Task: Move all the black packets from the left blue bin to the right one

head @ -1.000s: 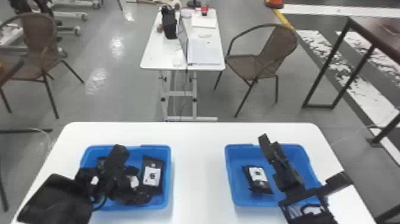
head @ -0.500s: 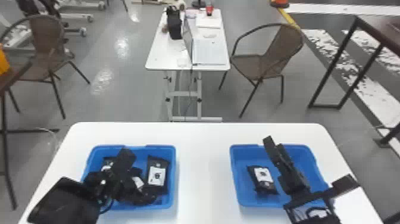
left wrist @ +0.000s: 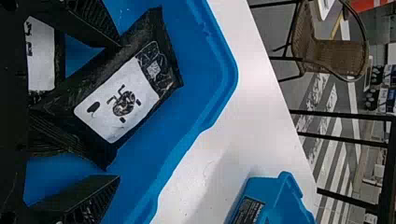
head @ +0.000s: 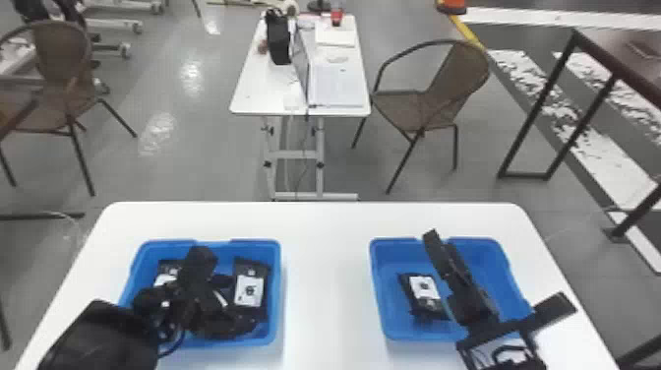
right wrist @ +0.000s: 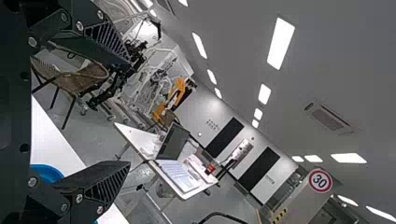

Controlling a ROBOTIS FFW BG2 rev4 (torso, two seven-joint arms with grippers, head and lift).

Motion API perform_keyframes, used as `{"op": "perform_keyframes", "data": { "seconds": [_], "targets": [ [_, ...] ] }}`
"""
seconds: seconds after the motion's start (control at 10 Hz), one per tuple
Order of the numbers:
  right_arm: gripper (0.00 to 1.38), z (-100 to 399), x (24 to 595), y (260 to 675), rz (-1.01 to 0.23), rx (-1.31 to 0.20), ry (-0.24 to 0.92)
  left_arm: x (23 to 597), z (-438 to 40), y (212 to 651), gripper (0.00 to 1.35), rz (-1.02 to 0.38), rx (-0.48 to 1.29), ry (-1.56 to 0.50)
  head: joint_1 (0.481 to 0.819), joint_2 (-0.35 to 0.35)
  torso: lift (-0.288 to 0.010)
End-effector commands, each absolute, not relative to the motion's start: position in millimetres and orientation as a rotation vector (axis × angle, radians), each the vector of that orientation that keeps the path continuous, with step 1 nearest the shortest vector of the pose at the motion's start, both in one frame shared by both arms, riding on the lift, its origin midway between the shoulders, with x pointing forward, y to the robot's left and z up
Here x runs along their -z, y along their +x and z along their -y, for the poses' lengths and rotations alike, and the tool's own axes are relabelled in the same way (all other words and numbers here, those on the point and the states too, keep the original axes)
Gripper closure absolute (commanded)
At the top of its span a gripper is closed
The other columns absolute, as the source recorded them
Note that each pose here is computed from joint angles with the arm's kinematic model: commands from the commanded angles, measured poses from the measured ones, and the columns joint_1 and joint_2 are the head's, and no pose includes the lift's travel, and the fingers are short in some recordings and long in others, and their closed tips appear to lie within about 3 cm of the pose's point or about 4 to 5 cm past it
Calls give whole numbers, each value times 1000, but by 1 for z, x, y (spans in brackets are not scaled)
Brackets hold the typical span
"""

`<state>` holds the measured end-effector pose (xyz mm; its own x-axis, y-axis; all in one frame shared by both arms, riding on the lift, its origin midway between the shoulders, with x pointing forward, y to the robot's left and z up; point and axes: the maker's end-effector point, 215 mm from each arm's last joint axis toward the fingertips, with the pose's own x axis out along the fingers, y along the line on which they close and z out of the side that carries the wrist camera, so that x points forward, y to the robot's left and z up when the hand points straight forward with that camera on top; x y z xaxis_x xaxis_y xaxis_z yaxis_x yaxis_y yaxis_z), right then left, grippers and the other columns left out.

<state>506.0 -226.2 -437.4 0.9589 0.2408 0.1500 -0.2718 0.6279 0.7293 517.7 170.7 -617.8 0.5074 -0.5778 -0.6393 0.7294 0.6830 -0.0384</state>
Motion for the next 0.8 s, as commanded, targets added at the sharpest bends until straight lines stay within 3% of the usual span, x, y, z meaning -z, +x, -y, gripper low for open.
{"op": "perform_keyframes", "data": {
  "seconds": [0.0,0.2,0.3,0.4,0.7],
  "targets": [
    [269,224,440,505,35,-299,848,626,-174,512,75,-701,792,254,695,-62,0],
    [269,221,442,504,30,-304,854,633,-181,509,289,-725,763,224,695,-53,0],
    [269,221,443,503,27,-304,857,639,-184,505,660,-761,749,197,695,-48,0],
    [269,221,443,503,29,-304,860,638,-184,505,777,-758,744,191,695,-43,0],
    [269,216,446,501,22,-311,870,621,-173,515,817,-700,788,191,695,-40,0]
  ]
}}
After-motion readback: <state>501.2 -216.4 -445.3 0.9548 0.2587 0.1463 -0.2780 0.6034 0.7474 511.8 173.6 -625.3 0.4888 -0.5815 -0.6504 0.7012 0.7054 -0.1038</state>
